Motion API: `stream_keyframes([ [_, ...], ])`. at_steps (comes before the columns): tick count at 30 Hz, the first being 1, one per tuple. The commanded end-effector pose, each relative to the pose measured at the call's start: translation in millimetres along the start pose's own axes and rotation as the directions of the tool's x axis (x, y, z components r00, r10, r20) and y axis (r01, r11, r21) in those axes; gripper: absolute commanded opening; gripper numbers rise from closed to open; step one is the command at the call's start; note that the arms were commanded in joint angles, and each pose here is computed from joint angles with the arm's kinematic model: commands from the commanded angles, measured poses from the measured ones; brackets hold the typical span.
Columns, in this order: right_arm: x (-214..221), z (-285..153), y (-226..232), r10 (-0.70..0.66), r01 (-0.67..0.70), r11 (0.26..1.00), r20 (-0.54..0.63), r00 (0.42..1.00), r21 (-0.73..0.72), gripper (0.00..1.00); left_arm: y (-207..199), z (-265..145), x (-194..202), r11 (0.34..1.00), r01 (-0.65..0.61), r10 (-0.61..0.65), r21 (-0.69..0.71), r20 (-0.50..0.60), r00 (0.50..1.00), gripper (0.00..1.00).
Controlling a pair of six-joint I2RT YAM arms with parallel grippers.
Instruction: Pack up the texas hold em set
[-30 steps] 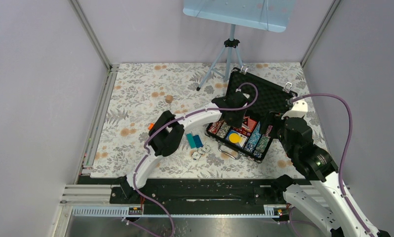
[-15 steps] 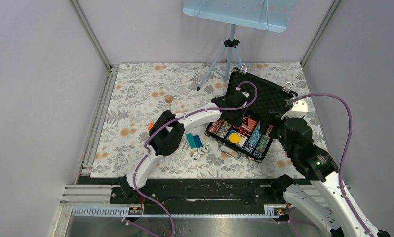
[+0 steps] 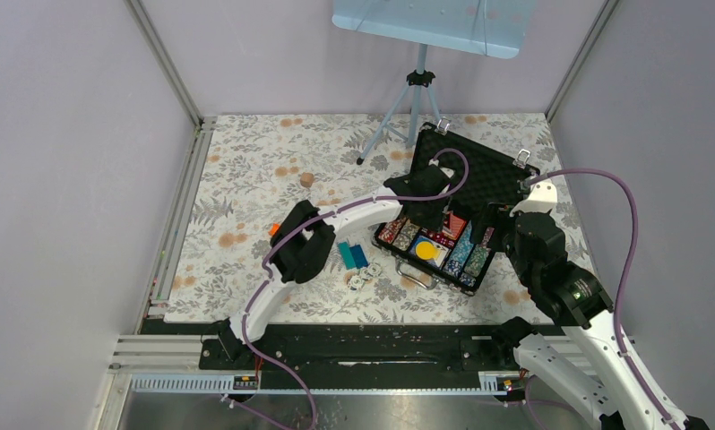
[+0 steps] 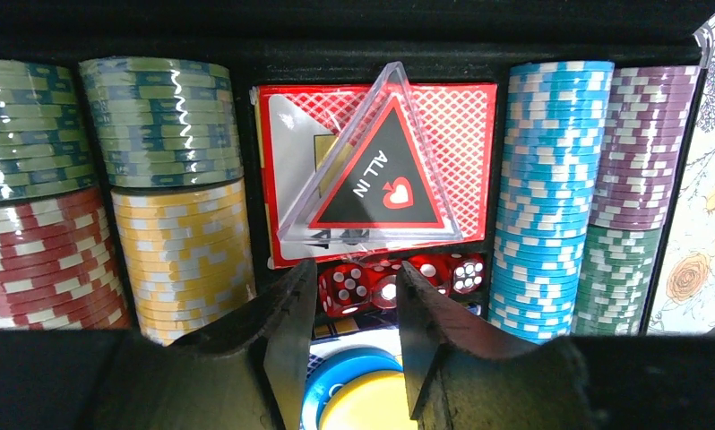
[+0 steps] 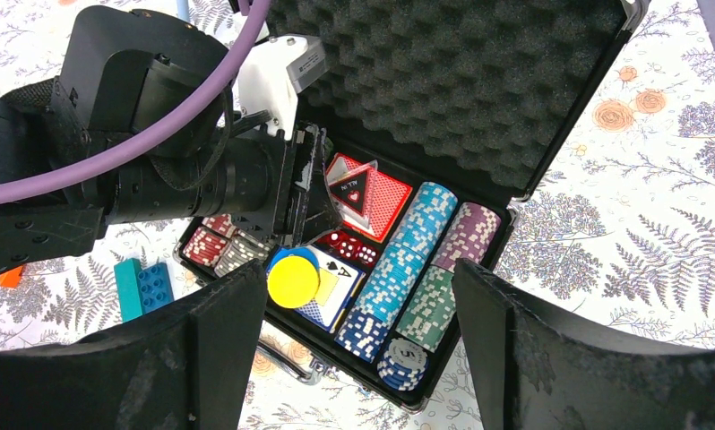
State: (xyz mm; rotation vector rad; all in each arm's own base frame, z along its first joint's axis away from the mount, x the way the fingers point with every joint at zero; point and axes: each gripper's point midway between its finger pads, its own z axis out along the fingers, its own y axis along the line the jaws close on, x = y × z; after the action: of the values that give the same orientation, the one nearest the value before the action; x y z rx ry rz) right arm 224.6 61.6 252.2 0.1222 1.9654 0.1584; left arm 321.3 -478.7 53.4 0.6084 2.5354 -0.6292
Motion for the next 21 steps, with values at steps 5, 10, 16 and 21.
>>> stream_keyframes([
  [5, -1.6, 0.4, 3.1, 0.017, -0.017, 1.0, -0.001, 1.0, -0.011, 0.82, -2.1, -14.3, -13.4, 1.0, -0.009, 0.009, 0.013, 0.046, 0.999, 0.39],
  [10, -2.2, 0.5, 3.3, 0.015, -0.015, 1.0, 0.0, 1.0, -0.012, 0.82, -7.0, -30.2, -26.5, 1.0, -0.007, 0.004, 0.03, 0.082, 0.997, 0.4],
  [16, -2.2, 2.1, 4.0, 0.015, -0.015, 1.0, -0.006, 1.0, -0.008, 0.82, -27.7, -71.1, -58.3, 0.996, -0.016, -0.001, 0.089, 0.188, 0.982, 0.41],
  [21, -7.0, 4.6, 0.1, 0.007, -0.008, 1.0, 0.012, 1.0, 0.02, 0.83, -33.4, -112.1, -78.3, 0.994, -0.023, -0.006, 0.108, 0.266, 0.964, 0.45],
])
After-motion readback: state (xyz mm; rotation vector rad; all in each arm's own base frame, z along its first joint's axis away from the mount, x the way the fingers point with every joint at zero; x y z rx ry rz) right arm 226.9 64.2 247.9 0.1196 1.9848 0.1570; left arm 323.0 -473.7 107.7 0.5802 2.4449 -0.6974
